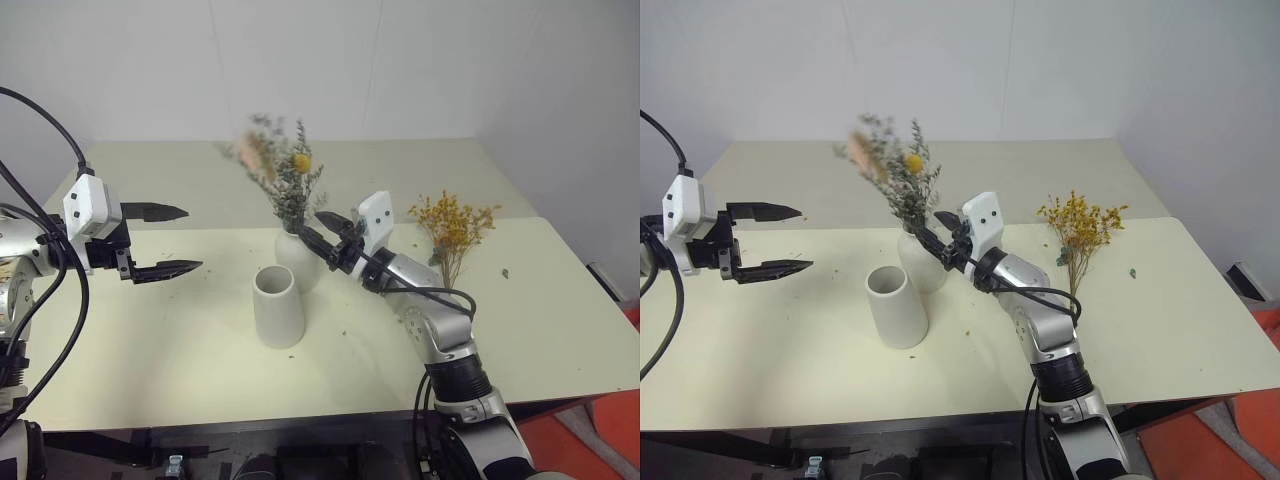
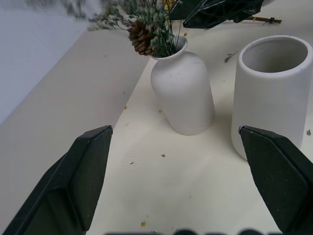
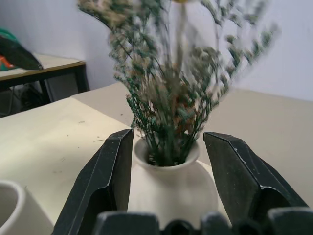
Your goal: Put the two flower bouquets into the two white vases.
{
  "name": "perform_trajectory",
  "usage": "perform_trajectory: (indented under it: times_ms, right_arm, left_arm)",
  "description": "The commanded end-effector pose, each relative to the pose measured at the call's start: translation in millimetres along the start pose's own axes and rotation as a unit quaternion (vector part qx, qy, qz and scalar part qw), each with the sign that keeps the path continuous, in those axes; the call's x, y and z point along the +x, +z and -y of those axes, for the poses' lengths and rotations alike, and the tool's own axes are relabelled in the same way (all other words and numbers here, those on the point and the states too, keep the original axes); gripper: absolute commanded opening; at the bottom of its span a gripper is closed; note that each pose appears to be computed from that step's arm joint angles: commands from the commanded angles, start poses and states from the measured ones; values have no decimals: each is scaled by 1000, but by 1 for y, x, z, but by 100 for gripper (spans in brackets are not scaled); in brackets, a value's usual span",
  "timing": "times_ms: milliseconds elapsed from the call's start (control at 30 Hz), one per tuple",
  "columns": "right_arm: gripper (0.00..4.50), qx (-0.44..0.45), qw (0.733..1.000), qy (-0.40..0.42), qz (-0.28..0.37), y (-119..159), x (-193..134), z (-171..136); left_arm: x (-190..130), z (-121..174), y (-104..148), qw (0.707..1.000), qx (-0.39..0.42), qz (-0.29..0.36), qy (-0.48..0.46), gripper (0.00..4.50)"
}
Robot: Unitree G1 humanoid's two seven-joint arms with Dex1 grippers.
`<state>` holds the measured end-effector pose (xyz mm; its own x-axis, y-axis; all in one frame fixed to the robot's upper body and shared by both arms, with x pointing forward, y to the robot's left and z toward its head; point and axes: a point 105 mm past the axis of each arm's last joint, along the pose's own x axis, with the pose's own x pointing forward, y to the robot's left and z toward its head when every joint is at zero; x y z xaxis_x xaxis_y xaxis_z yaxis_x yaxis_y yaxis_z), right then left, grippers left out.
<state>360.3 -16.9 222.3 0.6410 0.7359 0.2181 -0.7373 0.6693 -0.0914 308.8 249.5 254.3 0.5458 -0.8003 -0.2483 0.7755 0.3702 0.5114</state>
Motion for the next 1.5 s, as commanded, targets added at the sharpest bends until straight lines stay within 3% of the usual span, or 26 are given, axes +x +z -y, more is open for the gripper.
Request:
perform_trajectory:
  times_ms: [33, 300, 500, 567, 700, 767, 800, 900, 1167, 1500]
  right_arm:
    - [279, -27, 999, -3, 31, 25, -6, 4]
    - [279, -52, 998, -32, 33, 50, -47, 19]
    - [279, -111, 982, -110, -102, 44, -80, 37]
    - [279, -135, 976, -124, -120, 49, -91, 42]
    - [371, -137, 961, -149, -186, 52, -106, 53]
    - [439, -123, 939, -177, -267, 46, -115, 65]
    - [445, -106, 931, -195, -289, 48, -119, 70]
    - [445, -51, 909, -225, -346, 42, -131, 89]
    - [445, 17, 850, -288, -441, 19, -179, 127]
    - [445, 64, 807, -297, -507, -14, -183, 134]
  left_arm:
    - [-5, -2, 8, 1000, 24, 3, 13, 450]
    - [-9, 3, 6, 1000, 17, -1, 17, 450]
    - [5, 6, 12, 1000, 25, 15, -2, 450]
    - [11, 7, 17, 999, 31, 29, -12, 450]
    - [23, 6, 27, 997, 40, 55, -27, 450]
    - [30, 7, 28, 997, 51, 34, -51, 450]
    - [34, 8, 26, 996, 61, 14, -63, 450]
    - [43, 6, 32, 994, 73, 4, -82, 450]
    - [54, 10, 74, 978, 107, 79, -159, 450]
    - [64, 24, 86, 962, 113, 111, -222, 450]
